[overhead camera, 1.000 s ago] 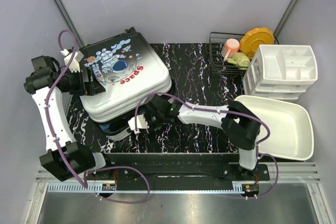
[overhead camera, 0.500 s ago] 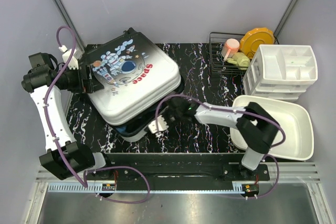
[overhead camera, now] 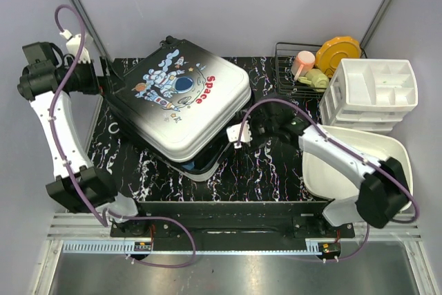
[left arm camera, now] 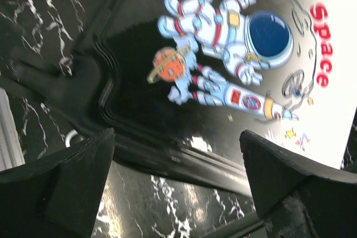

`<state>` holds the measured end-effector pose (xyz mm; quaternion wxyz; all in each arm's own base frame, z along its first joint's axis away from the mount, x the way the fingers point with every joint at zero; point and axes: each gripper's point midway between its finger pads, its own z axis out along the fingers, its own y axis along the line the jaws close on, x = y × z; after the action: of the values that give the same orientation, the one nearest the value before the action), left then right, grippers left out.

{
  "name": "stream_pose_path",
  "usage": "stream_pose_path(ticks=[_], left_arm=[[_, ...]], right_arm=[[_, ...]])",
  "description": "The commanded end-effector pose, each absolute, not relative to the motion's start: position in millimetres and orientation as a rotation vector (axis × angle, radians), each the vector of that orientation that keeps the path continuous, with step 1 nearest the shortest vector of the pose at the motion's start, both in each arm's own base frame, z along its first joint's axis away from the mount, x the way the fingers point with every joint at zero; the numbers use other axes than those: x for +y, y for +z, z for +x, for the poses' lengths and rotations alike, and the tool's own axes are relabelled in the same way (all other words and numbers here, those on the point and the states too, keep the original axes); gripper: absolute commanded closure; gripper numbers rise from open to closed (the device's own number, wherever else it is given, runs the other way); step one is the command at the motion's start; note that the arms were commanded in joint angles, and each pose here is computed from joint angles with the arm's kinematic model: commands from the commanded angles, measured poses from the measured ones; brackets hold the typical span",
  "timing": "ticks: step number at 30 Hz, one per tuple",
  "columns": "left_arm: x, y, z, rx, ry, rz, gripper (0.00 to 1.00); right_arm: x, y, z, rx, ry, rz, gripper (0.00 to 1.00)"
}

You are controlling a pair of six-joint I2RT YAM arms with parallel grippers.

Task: Open, take out, and arrange the luggage

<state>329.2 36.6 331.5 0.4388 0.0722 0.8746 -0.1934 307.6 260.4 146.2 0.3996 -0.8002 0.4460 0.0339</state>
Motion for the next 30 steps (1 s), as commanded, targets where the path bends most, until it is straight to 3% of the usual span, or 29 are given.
stream_pose_path(ticks=[1,11,15,19,23,26,27,29,30], left_arm=[[46,369,390,2.029,-0.487,0.143,0.01],[67,338,502,1.991,-0.579,0.009,0.01],[78,291,519,2.069,-0.56,-0.013,0.04],[67,245,500,2.187,-0.637,0.011,0.12],[50,217,453,2.31,-0.706,0.038,0.21],[41,204,416,2.365,-0.735,0.051,0.26],[37,188,399,2.404,-0.775,0.015,0.3],[30,195,380,2.386,-0.793,0.013,0.31],[27,184,366,2.408,-0.826,-0.034,0.32]], right_arm=[[262,198,288,1.312,0.237,-1.778,0.06],[259,186,254,2.196,0.662,-0.982,0.09],[268,162,229,2.333,0.83,-0.924,0.1],[285,158,230,2.331,0.95,-0.875,0.1],[298,151,262,2.348,0.948,-0.776,0.11],[298,146,298,2.412,0.913,-0.614,0.2],[297,144,305,2.432,0.913,-0.571,0.29],[300,139,316,2.47,0.942,-0.49,0.36],[300,138,321,2.48,0.964,-0.461,0.51]])
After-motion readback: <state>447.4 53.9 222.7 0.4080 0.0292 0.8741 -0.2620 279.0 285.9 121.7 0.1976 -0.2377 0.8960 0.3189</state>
